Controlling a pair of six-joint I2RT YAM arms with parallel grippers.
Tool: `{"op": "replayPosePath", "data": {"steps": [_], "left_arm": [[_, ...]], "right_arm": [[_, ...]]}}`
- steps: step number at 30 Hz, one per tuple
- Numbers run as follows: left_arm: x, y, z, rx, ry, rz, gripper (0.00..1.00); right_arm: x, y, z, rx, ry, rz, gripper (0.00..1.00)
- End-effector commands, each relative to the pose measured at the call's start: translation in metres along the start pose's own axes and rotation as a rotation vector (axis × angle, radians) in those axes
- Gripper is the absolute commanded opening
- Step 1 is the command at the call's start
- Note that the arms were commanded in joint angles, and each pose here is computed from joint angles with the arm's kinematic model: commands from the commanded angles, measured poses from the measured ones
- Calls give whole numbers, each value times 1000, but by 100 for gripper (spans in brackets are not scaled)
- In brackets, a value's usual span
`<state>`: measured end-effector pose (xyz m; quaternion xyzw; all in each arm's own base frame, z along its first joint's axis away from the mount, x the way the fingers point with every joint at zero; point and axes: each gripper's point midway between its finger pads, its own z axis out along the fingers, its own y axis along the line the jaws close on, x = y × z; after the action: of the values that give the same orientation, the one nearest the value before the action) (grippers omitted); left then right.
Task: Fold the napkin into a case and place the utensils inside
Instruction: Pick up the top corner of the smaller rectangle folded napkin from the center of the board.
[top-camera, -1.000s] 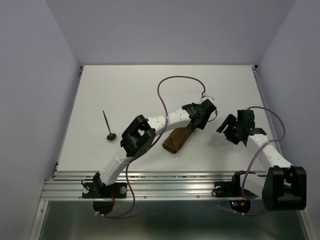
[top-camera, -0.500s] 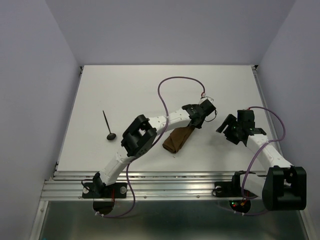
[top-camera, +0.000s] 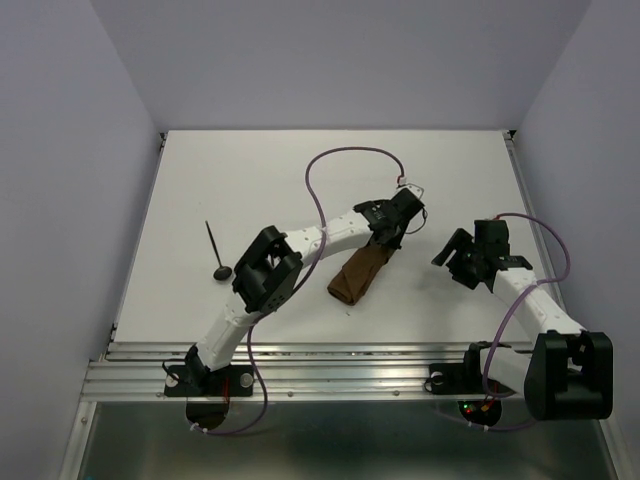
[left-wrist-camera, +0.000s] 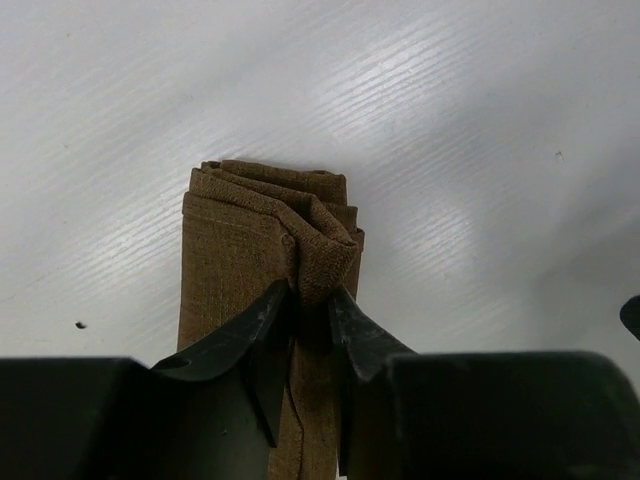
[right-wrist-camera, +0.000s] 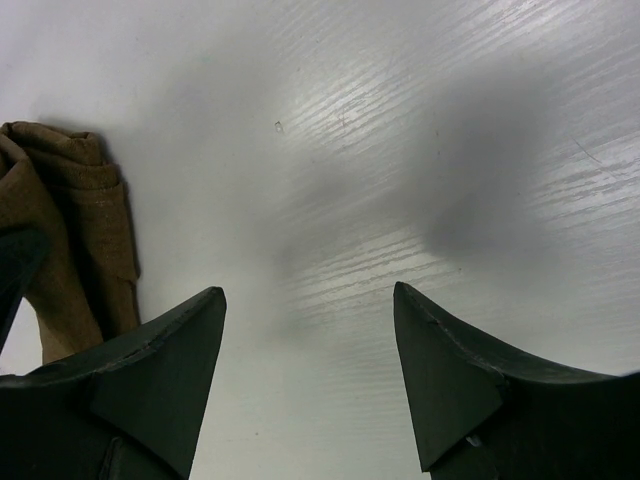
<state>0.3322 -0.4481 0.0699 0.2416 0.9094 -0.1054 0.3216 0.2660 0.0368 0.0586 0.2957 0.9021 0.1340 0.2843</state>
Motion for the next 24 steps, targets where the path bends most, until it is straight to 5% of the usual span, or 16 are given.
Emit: {"op": "replayPosePath", "data": {"steps": [1,6,15,24], "left_arm": [[-38,-5,-41,66,-107,-26,31],[-33,0,-39,92,-88,-38,0],[-36,8,-55,333,-89,-128,0],[-38,20,-62,390,-78,-173,0]], "right_arm": [[-10,7,-4,-22,-18,-10,73],[-9,10,-4,-40,-12,-9,73],[-13,62,-17,-210,-1,-172,59],[14,120,2,-191,27,-380,49]]}}
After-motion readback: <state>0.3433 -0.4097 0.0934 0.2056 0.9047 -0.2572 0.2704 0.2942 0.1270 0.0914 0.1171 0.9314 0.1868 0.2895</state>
